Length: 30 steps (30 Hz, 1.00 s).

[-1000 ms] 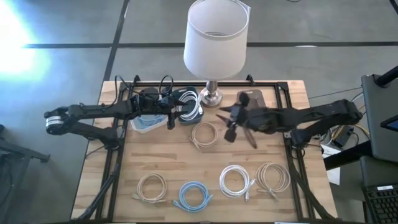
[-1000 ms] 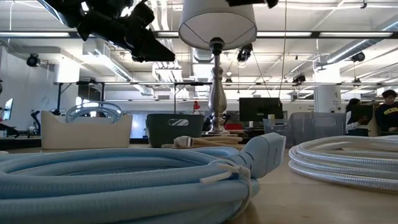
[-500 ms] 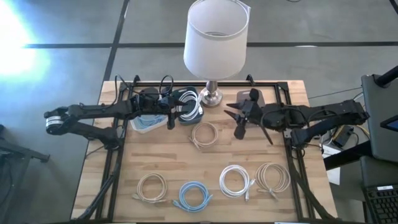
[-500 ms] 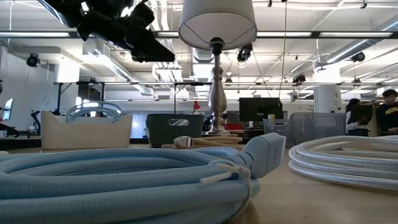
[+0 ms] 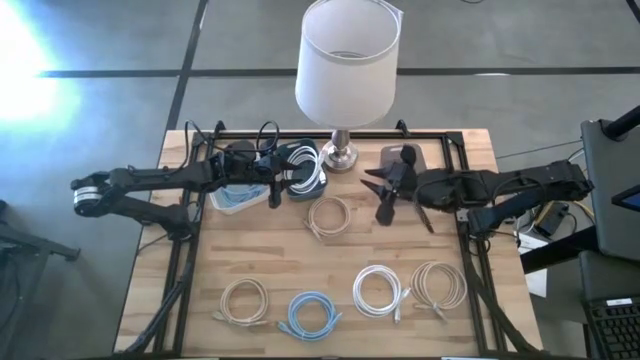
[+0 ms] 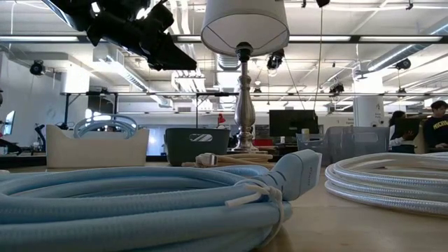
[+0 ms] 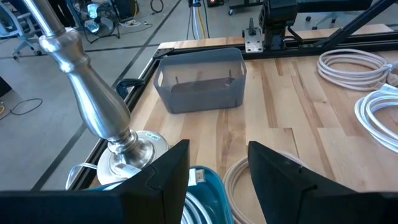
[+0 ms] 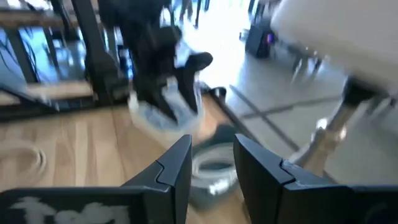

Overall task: Pick & Place USB Port
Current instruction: Put the white charger cable into the blue bin

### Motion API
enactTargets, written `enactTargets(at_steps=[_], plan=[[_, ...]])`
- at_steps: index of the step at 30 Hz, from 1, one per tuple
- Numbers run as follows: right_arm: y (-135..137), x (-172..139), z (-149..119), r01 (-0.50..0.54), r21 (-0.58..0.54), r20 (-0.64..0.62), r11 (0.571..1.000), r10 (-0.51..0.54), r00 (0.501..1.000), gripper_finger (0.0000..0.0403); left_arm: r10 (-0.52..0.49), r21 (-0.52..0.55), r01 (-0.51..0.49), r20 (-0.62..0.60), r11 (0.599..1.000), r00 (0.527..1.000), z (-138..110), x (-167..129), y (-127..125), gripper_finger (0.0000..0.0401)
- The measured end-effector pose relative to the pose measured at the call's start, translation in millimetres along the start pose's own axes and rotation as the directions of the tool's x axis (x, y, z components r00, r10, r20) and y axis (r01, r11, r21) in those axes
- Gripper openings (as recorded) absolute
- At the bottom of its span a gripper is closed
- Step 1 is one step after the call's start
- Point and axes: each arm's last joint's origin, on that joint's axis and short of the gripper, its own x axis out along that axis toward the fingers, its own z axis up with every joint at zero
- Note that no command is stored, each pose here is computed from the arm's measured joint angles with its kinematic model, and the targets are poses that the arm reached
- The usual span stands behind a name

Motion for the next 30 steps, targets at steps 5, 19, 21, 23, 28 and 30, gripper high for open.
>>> enactTargets(at_steps=[5, 19, 21, 23, 28, 30], plan=[[-2.5, 0.3, -23.1, 0.043, 0.065, -0.176, 0.997, -0.031, 0.984, 0.0121, 0.000, 0.000, 0.000, 0.000, 1.000, 1.000, 0.0, 0.0, 0.0, 0.0168], [1.8, 10.7, -71.3, 0.061, 0.216, -0.296, 0.975, 0.006, 0.955, 0.0103, -0.198, -0.143, 0.205, 0.062, 0.968, 0.978, 3.5, -1.5, -6.8, 0.0168], [4.3, 10.0, -71.8, 0.013, 0.229, -0.310, 0.973, 0.061, 0.949, 0.0101, -0.334, -0.192, 0.349, 0.104, 0.917, 0.937, 6.2, -2.9, -11.9, 0.0168], [6.4, 9.4, -72.3, -0.041, 0.240, -0.324, 0.970, 0.120, 0.938, 0.0099, -0.482, -0.226, 0.501, 0.137, 0.835, 0.865, 8.2, -4.8, -18.4, 0.0168], [8.4, 9.6, -72.3, -0.092, 0.261, -0.326, 0.961, 0.177, 0.929, 0.0100, -0.705, -0.181, 0.730, 0.190, 0.659, 0.684, 15.5, -9.2, -38.6, 0.0168], [8.5, 10.2, -70.8, -0.095, 0.268, -0.311, 0.959, 0.180, 0.933, 0.0102, -0.703, -0.136, 0.731, 0.204, 0.669, 0.681, 19.6, -9.3, -47.8, 0.0168]])
